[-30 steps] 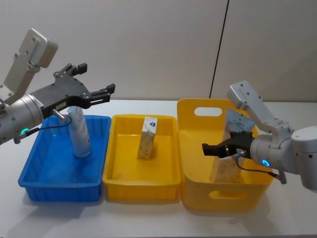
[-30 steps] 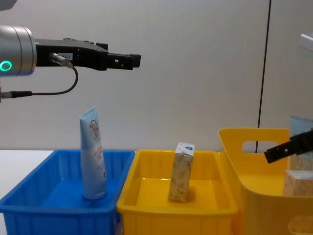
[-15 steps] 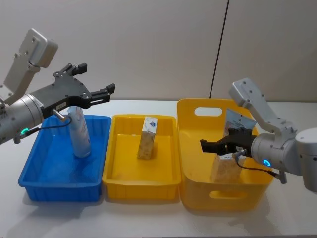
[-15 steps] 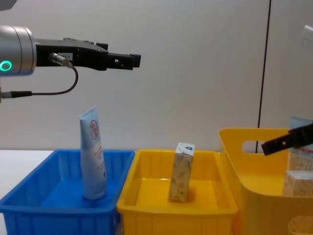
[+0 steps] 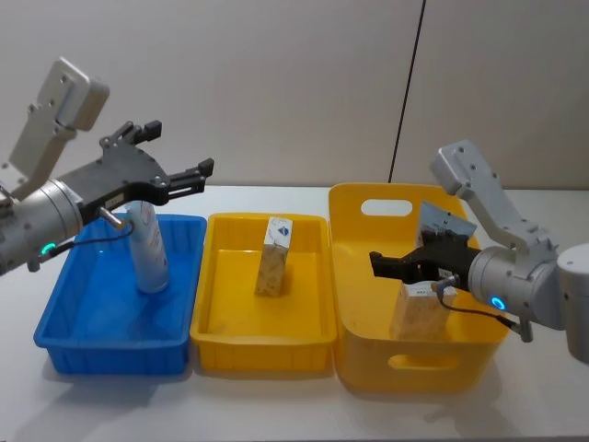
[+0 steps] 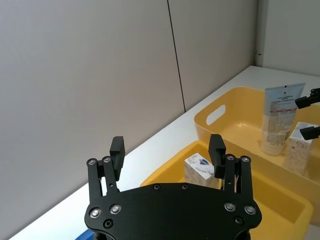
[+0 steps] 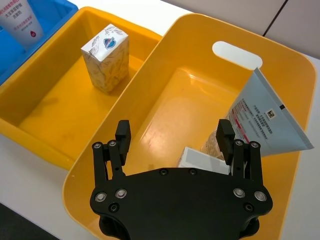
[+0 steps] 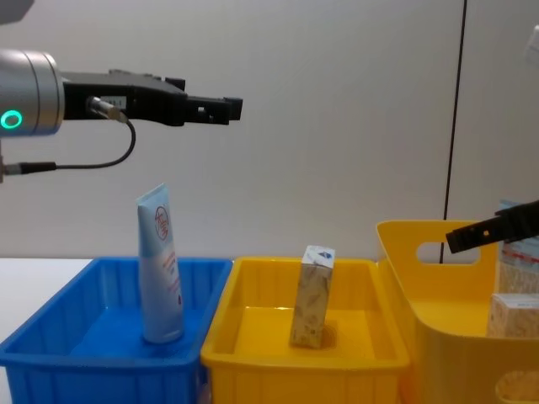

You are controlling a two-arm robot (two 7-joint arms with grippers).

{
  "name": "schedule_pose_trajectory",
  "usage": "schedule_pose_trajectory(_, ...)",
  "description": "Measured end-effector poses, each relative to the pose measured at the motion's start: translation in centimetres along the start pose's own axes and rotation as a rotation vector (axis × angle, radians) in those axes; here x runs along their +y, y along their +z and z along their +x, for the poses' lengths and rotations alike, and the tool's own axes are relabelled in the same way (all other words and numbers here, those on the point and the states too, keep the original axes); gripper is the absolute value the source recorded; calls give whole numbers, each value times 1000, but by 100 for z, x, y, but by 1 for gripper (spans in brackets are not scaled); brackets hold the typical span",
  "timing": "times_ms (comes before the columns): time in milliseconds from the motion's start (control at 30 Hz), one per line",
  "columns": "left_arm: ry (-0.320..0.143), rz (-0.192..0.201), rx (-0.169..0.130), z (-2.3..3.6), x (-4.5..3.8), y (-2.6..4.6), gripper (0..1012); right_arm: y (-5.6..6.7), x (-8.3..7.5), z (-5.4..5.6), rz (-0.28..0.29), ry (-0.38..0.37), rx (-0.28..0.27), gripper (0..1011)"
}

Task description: Bimanual collaborative sorting of washing and personal care products

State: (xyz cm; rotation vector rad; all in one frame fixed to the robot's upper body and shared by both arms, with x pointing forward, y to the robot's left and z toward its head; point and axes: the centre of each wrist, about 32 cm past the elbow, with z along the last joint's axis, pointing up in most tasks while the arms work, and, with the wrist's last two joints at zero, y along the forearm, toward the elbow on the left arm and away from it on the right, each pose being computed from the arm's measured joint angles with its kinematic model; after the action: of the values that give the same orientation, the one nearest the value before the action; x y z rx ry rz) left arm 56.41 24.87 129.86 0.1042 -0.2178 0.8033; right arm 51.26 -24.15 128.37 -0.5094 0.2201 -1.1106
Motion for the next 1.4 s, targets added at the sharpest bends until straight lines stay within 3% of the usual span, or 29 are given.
schedule_pose_trajectory(200,36,1,-4,-113,6,-94,1001,-77,9,-25,36,-3,-5,1002)
schedule_pose_trajectory(533,137,-1,-15,-445,40,-347,1001,-246,19,-85,123,-13,-14,1002)
schedule_pose_trajectory(867,228,-7,-21,-740,91,-541,1001,-424,22,-150,212,-25,-14,1002)
schedule_pose_trajectory(967,265,-12,-22,-862,117,-611,1001,-484,19,-174,247,-29,-12,1002)
schedule_pose_trajectory(1000,265,-12,-22,-862,117,-611,1001,-484,19,-174,247,-29,-12,1002)
schedule_pose_trajectory(1100,295,-15,-23,-962,140,-666,1001,-553,16,-200,282,-35,-8,1002)
schedule_pose_trajectory(1200,312,-17,-23,-1019,154,-697,1001,-606,12,-221,309,-40,-5,1002)
schedule_pose_trajectory(1400,324,-19,-23,-1057,163,-716,1001,-695,4,-256,357,-48,3,1002)
